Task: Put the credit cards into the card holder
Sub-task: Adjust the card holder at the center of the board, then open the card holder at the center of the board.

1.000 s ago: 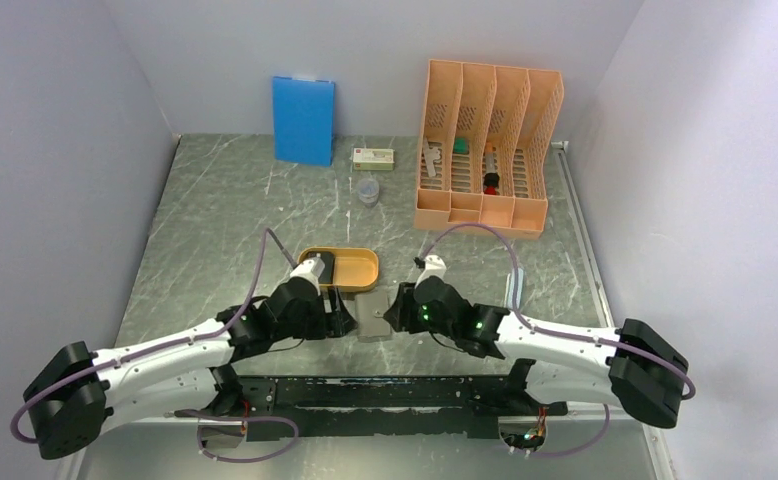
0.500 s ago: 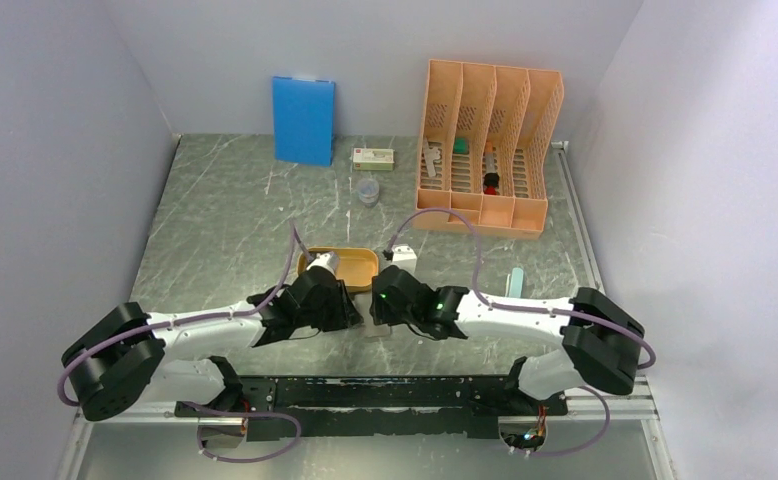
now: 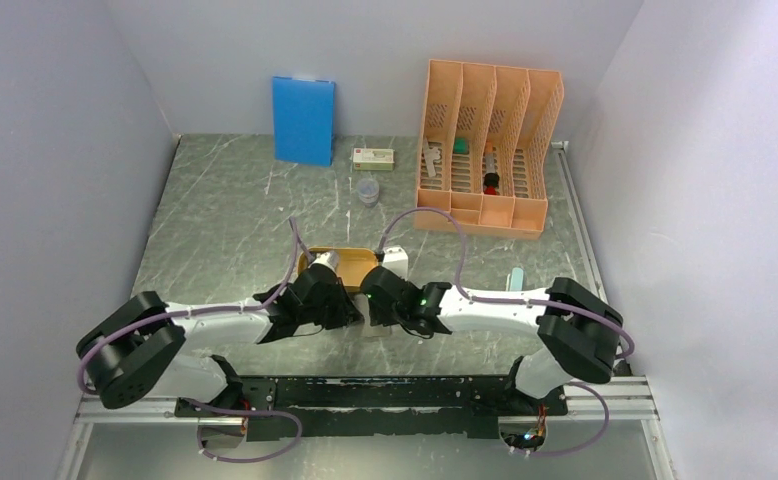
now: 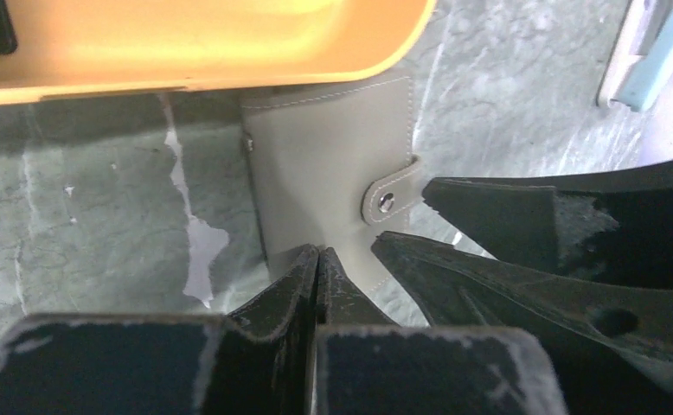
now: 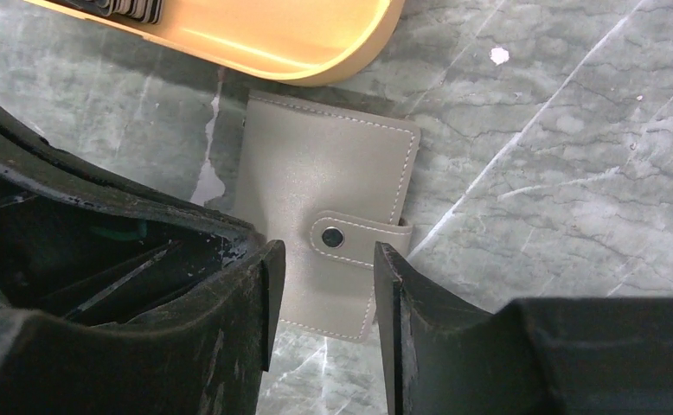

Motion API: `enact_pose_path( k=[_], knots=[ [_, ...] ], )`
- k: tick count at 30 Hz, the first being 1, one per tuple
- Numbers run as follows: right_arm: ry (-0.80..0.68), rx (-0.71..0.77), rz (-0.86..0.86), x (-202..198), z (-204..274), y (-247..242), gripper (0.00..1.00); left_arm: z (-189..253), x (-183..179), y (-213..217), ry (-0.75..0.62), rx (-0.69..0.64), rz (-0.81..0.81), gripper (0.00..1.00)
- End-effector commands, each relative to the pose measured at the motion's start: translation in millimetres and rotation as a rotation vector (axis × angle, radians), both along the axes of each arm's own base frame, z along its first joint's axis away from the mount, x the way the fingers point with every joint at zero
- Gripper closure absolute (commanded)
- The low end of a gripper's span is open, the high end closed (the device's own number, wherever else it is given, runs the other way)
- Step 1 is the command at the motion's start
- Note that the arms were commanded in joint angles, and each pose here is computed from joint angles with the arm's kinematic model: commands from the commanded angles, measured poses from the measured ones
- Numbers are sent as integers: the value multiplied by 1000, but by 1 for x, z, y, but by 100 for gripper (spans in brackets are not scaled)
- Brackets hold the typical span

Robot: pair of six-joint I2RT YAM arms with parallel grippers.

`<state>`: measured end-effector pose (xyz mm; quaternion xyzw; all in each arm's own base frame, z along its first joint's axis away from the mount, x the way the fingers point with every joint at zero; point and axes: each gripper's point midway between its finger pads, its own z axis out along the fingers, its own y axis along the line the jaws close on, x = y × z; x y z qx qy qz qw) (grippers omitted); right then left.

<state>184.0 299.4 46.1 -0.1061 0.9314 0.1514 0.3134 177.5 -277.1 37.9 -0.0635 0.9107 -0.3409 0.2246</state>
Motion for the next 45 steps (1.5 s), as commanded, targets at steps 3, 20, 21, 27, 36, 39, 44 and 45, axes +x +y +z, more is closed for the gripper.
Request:
enact_pose_path(
  k=[3,20,21,27,36,39,44,45],
  knots=[
    [-4,-17,-16,3,1,5,53,-19,-3,3,52,-15,13,95],
    [-50,-252,-15,6,-19,-11,50,-37,-11,14,94,14,37,95],
    [-58,-272,-18,7,-20,-13,50,-37,-12,13,95,13,37,95],
    [-76,-351,-14,7,-30,-20,54,-39,-13,15,98,17,37,95],
    [-106,-375,-7,4,-27,-19,71,-43,-14,18,105,27,41,95],
    [-106,-377,-10,3,-27,-21,76,-44,-14,18,108,29,45,95],
    [-108,-367,-17,3,-24,-23,90,-47,-16,20,113,38,47,95],
    [-108,-365,-20,3,-23,-23,97,-47,-16,20,115,41,48,95]
  ],
)
